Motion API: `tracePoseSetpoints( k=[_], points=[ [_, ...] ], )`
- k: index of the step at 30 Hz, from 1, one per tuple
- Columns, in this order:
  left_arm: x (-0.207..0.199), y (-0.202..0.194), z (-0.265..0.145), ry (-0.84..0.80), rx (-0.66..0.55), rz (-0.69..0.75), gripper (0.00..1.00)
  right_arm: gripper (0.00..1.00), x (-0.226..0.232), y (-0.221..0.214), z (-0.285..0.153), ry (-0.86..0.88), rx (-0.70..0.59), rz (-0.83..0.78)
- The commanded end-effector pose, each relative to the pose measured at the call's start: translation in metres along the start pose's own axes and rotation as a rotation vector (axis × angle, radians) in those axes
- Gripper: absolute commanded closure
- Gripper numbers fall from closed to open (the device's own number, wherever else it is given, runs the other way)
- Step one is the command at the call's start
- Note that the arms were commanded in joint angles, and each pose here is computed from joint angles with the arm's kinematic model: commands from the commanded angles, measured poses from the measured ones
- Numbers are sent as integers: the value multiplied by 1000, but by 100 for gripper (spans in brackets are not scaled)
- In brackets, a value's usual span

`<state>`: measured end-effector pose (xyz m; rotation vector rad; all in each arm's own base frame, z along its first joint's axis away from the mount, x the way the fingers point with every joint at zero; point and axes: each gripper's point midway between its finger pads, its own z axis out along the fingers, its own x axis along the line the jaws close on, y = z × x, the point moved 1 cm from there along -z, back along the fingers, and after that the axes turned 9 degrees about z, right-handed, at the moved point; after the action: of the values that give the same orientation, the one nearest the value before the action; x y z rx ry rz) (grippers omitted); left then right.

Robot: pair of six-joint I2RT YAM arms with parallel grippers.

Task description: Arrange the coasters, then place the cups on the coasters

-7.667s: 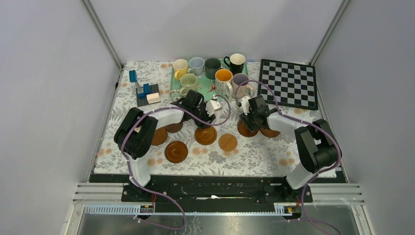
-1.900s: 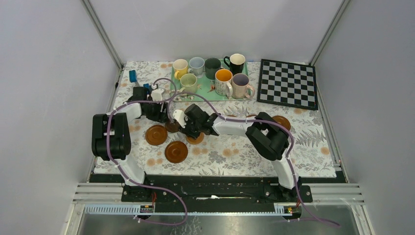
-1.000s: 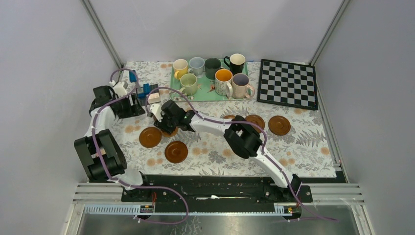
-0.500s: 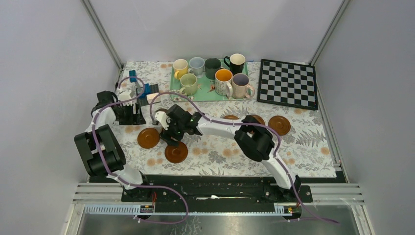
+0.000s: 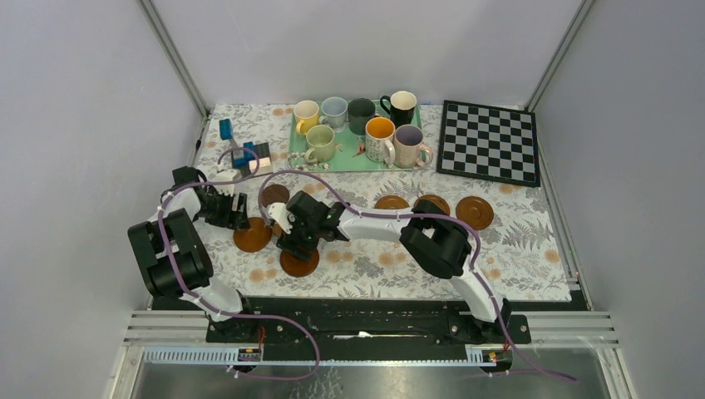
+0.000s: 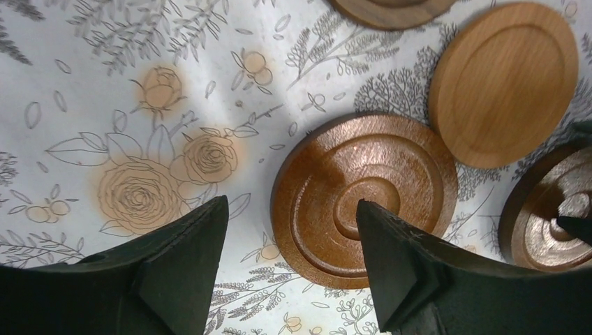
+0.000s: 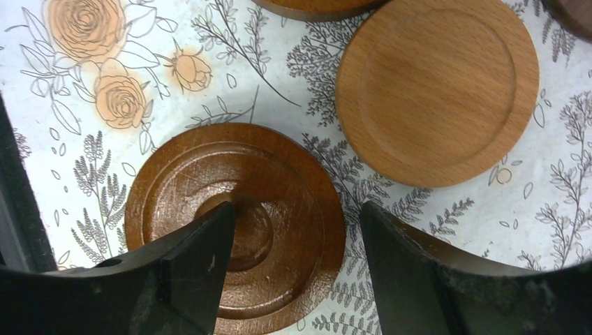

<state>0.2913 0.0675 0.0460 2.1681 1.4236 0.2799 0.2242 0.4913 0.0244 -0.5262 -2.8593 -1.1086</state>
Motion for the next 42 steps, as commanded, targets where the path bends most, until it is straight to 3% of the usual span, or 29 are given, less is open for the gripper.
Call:
tracePoseSetpoints(
  k=[1, 12, 16, 25, 42],
  points=[
    [-5, -15, 3, -31, 24, 97, 27, 28, -4, -8, -14, -67, 27, 16],
    [-31, -47, 3, -112, 60, 248, 37, 44, -9, -41, -31, -121, 107, 29],
    [-45, -51, -2, -157, 45, 310, 45, 46, -14, -58, -43, -162, 139, 26],
    [-78, -61, 2, -260, 33, 433, 51, 49, -63, -89, -70, -245, 174, 159],
    [-177, -18, 38, -466, 28, 755, 53, 50, -145, -104, -90, -345, 174, 283]
  ],
)
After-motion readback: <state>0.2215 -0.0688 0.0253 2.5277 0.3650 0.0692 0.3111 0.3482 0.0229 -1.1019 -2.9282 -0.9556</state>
